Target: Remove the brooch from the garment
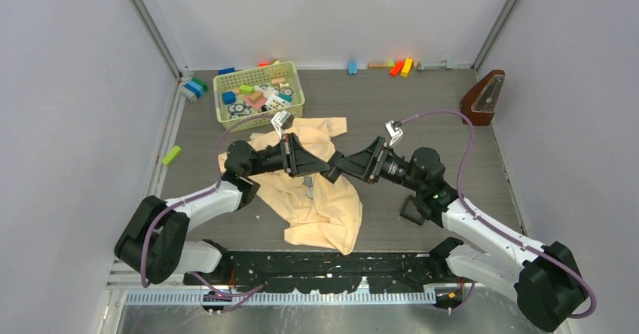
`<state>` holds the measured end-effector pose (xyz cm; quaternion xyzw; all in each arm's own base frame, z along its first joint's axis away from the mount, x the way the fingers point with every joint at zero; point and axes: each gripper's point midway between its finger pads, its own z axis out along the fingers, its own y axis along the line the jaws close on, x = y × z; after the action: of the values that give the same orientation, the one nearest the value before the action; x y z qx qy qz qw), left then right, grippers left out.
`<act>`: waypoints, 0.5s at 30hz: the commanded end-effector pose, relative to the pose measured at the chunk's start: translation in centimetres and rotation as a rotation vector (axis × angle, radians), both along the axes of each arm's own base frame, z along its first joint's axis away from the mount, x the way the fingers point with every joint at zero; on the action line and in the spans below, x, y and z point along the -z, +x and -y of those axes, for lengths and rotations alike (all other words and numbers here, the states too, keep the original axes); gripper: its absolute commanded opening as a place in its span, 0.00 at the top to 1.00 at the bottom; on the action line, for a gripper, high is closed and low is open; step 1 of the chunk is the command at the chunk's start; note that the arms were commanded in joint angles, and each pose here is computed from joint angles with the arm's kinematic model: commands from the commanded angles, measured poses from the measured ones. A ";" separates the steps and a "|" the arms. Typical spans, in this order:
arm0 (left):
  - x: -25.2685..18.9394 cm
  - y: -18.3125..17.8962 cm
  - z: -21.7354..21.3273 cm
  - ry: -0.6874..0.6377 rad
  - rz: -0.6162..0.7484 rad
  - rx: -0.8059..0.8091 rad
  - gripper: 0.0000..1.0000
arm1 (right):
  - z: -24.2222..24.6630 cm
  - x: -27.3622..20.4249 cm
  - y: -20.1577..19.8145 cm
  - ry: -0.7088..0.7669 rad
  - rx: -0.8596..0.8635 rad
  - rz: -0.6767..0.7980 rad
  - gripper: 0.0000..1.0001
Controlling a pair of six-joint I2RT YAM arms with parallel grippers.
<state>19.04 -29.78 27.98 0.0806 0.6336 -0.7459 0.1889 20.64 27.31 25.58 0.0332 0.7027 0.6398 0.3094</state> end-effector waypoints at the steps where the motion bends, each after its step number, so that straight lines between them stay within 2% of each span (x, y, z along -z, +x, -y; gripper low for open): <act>1: -1.5 -0.2 -0.7 -0.046 0.090 0.003 0.85 | 0.3 -1.4 0.7 0.026 0.017 0.042 0.76; 3: -1.3 -0.2 -0.6 -0.041 0.085 0.007 0.82 | 0.3 -1.3 0.7 0.025 0.016 0.041 0.76; 7: -1.2 -0.4 -0.6 -0.032 0.083 0.022 0.65 | 0.2 -1.1 0.8 0.016 0.014 0.034 0.76; 9: -1.1 -0.4 -0.6 -0.021 0.083 0.023 0.64 | 0.1 -1.0 0.8 0.013 0.011 0.031 0.76; 12: -0.6 -0.3 -0.6 0.003 0.078 0.018 0.71 | 0.0 -1.0 0.9 0.012 0.007 0.031 0.76; 15: -0.5 -0.3 -0.6 0.012 0.081 0.020 0.70 | -0.1 -0.9 0.9 0.009 0.004 0.030 0.75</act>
<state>19.24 -29.46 27.42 0.0873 0.6394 -0.7404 0.1880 21.23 27.18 24.79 0.0428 0.7107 0.6338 0.3023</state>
